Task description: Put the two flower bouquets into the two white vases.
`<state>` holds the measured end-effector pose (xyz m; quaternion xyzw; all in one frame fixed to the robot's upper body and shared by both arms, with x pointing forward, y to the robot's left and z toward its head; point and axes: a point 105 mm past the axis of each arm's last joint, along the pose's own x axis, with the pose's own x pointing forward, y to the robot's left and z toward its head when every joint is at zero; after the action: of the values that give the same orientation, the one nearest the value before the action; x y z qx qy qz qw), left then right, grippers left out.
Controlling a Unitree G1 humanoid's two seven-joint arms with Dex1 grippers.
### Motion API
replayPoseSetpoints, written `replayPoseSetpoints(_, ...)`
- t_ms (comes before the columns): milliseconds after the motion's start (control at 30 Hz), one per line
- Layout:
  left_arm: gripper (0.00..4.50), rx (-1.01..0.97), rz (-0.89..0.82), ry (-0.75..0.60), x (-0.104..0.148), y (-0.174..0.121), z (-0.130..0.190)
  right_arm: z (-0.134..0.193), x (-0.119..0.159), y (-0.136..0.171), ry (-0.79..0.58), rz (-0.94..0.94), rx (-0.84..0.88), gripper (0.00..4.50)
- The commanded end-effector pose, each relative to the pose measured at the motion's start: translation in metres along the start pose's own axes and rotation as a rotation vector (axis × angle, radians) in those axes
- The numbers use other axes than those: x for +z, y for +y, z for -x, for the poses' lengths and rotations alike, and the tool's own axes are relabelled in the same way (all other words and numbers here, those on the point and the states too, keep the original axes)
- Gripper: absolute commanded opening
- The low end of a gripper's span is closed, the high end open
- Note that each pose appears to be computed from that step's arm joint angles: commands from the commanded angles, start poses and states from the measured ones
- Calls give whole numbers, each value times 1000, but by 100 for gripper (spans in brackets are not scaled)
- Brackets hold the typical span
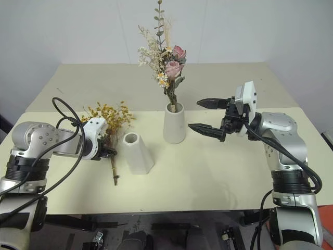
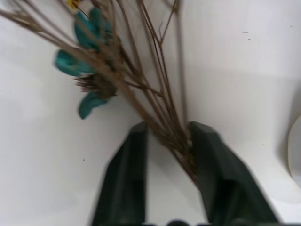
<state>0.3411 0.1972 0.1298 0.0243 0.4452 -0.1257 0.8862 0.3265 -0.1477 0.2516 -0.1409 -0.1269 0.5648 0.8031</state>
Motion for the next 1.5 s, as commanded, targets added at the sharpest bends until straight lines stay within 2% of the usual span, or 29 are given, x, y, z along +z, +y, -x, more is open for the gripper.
replayPoseSetpoints(33, 26, 31, 6, -20, 7, 7, 6, 2, 15, -2, -51, 38, -13, 450)
replayPoseSetpoints(67, 2, 41, 6, -26, 9, 9, 8, 2, 15, -2, -52, 38, -13, 450)
replayPoseSetpoints(233, 2, 104, 34, -169, 30, 21, 27, 1, 14, -1, -56, 29, -6, 450)
replayPoseSetpoints(467, 2, 88, -15, -580, 78, 25, 80, 1, 12, -1, -52, 25, -3, 450)
replayPoseSetpoints(700, 2, -260, -155, -1013, 114, -14, 150, 0, 14, 3, -79, 19, 3, 450)
replayPoseSetpoints(800, 2, -377, -231, -1109, 118, -27, 171, 2, 15, 7, -90, 14, 7, 450)
replayPoseSetpoints(867, 2, -420, -275, -1143, 119, -31, 178, 3, 15, 9, -94, 10, 10, 450)
replayPoseSetpoints(1000, 2, -637, -385, -1213, 116, -52, 195, 6, 17, 17, -114, -9, 23, 450)
replayPoseSetpoints(1167, 2, -811, -407, -1256, 119, -65, 205, 6, 21, 28, -141, -55, 65, 450)
replayPoseSetpoints(1500, 2, -985, -444, -1151, 108, -85, 187, 1, 23, 38, -156, -80, 90, 450)
